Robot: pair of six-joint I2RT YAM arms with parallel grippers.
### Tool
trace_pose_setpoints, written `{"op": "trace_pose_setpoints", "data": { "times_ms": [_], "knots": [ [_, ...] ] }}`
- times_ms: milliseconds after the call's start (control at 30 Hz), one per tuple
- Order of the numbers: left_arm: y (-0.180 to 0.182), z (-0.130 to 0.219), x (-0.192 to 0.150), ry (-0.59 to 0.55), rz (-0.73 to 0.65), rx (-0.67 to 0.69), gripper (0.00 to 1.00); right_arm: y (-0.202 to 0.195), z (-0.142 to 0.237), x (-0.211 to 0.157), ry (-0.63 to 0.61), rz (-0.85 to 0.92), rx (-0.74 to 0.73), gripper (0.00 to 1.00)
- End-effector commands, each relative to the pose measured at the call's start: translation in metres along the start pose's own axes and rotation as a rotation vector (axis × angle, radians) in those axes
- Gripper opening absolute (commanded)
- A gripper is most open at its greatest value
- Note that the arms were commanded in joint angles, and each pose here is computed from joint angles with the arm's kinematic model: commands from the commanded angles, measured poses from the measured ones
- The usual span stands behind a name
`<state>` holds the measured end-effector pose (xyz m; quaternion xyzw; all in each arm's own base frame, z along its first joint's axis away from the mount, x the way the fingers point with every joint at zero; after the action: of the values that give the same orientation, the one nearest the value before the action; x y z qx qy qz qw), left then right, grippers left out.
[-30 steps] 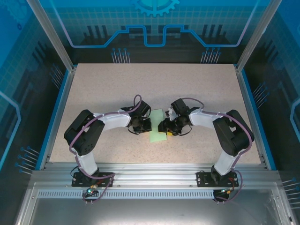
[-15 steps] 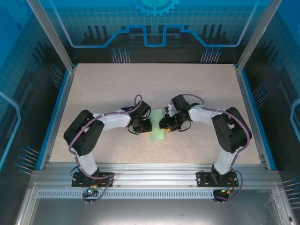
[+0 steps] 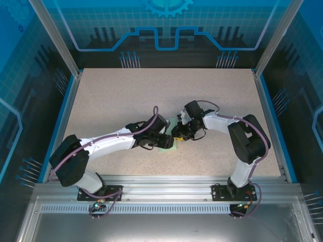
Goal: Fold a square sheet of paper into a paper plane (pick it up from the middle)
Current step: Third fold the triangle at the center of the table.
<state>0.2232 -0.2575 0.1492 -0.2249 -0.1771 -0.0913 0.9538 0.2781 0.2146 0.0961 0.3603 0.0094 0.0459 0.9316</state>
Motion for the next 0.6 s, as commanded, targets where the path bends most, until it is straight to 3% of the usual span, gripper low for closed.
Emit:
{"op": "trace_pose_setpoints", "data": {
  "times_ms": [0,133,333,567],
  "knots": [
    [0.001,0.001,-0.013,0.001,-0.108,0.066,0.54,0.003,0.004,0.004,0.015,-0.016,0.04,0.21],
    [-0.009,-0.001,-0.021,-0.03,-0.218,0.114,0.56,0.003,0.002,0.006,0.02,-0.026,0.046,0.14],
    [-0.02,-0.017,-0.033,-0.018,-0.361,0.18,0.61,0.004,0.002,0.007,0.029,-0.032,0.045,0.14],
    [-0.027,-0.04,-0.041,-0.036,-0.459,0.362,0.65,0.004,0.002,0.008,0.033,-0.035,0.047,0.15]
  ]
}}
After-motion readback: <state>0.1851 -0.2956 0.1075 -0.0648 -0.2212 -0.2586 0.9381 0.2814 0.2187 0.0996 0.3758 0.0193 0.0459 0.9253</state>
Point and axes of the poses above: each hand's point on the last joint's axis, 136 mm out from that joint toward the fingers, its own z axis back along the fingers, its own y axis along the line the jaws close on, x = y × z, the point moved 7 cm from there along z, back along the fingers, and after that the axes turned 4 degrees about z, right-handed, at the moved point
